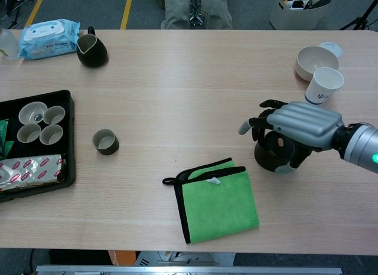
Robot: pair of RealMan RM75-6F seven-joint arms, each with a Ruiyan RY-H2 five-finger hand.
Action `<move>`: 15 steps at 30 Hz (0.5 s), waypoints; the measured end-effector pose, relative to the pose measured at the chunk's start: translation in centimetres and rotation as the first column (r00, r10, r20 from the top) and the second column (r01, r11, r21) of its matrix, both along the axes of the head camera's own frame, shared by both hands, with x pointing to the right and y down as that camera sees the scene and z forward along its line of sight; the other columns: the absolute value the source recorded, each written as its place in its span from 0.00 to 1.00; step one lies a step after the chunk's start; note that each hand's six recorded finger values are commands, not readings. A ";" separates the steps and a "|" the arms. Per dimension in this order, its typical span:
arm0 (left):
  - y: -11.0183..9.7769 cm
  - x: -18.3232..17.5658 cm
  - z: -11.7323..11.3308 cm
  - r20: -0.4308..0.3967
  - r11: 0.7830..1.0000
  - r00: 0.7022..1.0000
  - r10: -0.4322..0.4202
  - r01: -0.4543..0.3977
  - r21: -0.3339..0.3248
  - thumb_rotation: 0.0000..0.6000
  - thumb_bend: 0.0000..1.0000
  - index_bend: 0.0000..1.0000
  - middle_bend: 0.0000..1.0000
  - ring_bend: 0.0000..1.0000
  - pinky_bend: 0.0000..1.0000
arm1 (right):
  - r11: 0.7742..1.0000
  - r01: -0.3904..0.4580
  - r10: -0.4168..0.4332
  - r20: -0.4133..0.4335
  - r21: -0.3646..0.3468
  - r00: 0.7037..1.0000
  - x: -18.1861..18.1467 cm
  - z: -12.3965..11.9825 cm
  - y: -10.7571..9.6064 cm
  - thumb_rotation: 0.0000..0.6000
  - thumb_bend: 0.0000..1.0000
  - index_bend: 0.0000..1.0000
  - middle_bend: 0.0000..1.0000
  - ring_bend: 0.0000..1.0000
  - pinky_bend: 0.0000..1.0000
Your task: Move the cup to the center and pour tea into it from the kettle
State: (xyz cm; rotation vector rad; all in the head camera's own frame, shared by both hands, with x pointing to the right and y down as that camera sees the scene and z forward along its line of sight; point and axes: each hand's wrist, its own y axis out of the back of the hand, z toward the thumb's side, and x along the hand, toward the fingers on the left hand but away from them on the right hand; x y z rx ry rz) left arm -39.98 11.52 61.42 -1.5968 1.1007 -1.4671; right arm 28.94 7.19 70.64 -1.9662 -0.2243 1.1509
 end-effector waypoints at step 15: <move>0.0 0.7 -0.1 -0.011 1.000 1.000 0.014 -0.014 -0.001 1.00 0.28 0.05 0.03 0.02 0.02 | 0.998 0.002 -0.003 0.015 0.061 1.000 1.0 -0.4 0.0 1.00 0.00 0.12 0.24 0.15 0.00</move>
